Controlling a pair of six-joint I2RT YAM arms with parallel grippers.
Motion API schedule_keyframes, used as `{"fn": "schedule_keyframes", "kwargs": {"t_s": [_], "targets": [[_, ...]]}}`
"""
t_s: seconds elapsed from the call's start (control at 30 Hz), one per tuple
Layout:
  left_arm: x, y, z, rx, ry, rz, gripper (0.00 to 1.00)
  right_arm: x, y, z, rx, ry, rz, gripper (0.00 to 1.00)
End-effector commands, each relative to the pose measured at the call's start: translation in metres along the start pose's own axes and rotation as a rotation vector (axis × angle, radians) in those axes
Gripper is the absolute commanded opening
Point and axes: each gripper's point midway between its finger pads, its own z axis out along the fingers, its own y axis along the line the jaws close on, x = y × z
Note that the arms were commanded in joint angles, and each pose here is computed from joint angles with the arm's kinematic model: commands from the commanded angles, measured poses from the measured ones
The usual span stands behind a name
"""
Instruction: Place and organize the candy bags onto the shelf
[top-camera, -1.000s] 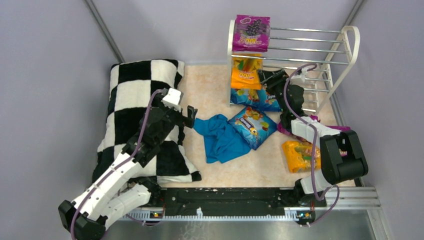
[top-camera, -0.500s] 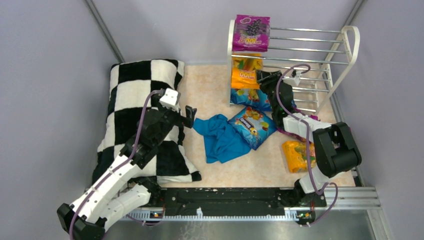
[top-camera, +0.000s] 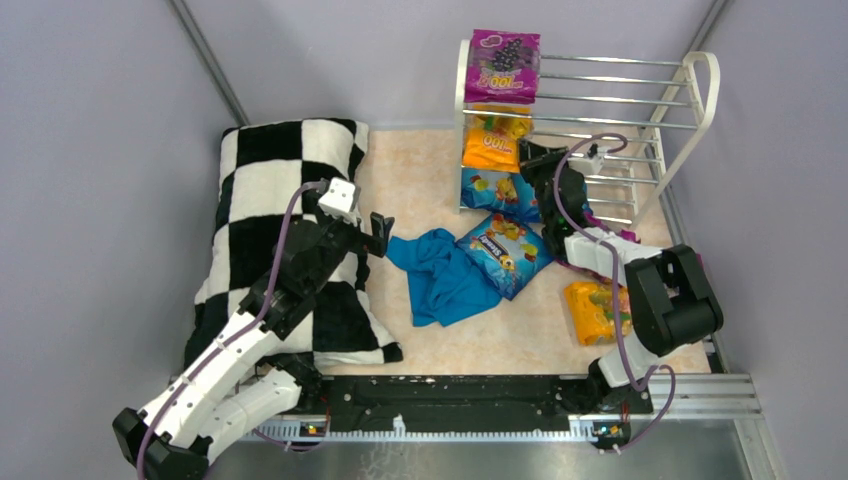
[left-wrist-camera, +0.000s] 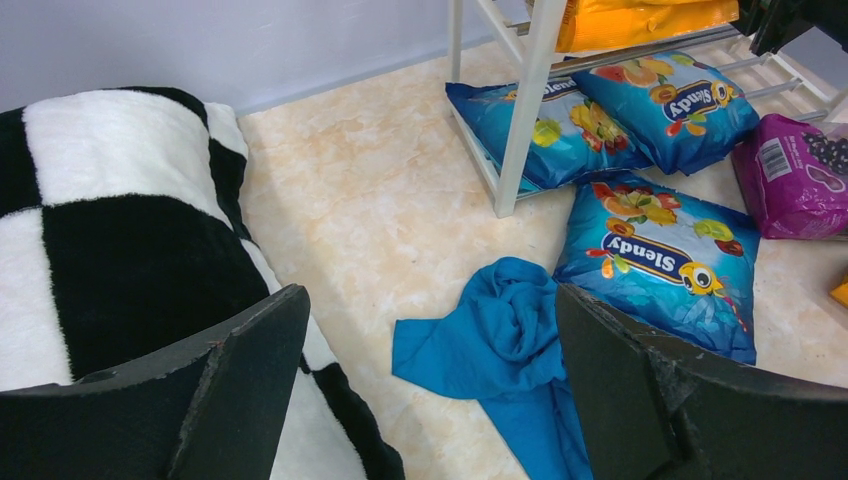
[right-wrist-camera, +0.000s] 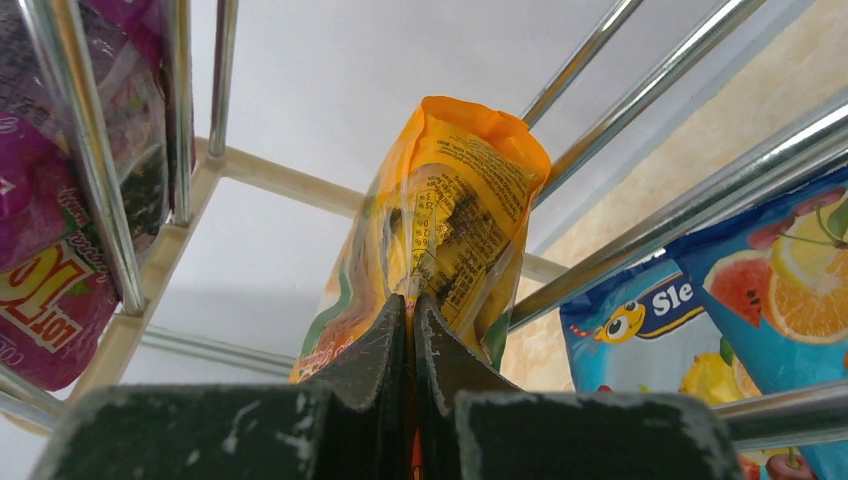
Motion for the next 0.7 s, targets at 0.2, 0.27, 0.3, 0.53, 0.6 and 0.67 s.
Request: {"fn": "schedule_keyframes", "kwargs": {"t_s": [0.2, 0.27, 0.3, 0.53, 0.6, 0.67], "targets": [[-0.015, 0.001, -0.002, -0.013, -0.070, -0.011, 0.99, -0.031, 0.069, 0.015, -0.335, -0.073, -0.024, 0.00], [-0.015, 0.000, -0.002, -0.011, -0.069, -0.009, 0.99, -0.027, 0.074, 0.013, -0.389, -0.064, -0.062, 0.00], [-0.014, -0.001, -0.002, -0.008, -0.068, -0.010, 0.99, -0.026, 0.078, 0.012, -0.421, -0.067, -0.081, 0.00], [-0.014, -0.003, -0.002, 0.000, -0.069, -0.009, 0.99, -0.015, 0.101, 0.004, -0.604, -0.110, -0.183, 0.00], [-0.015, -0.003, -0.002, -0.001, -0.072, -0.010, 0.99, -0.017, 0.094, 0.006, -0.572, -0.146, -0.165, 0.00], [-0.014, -0.004, -0.002, 0.001, -0.069, -0.009, 0.99, -0.021, 0.079, 0.010, -0.521, -0.186, -0.142, 0.00]]}}
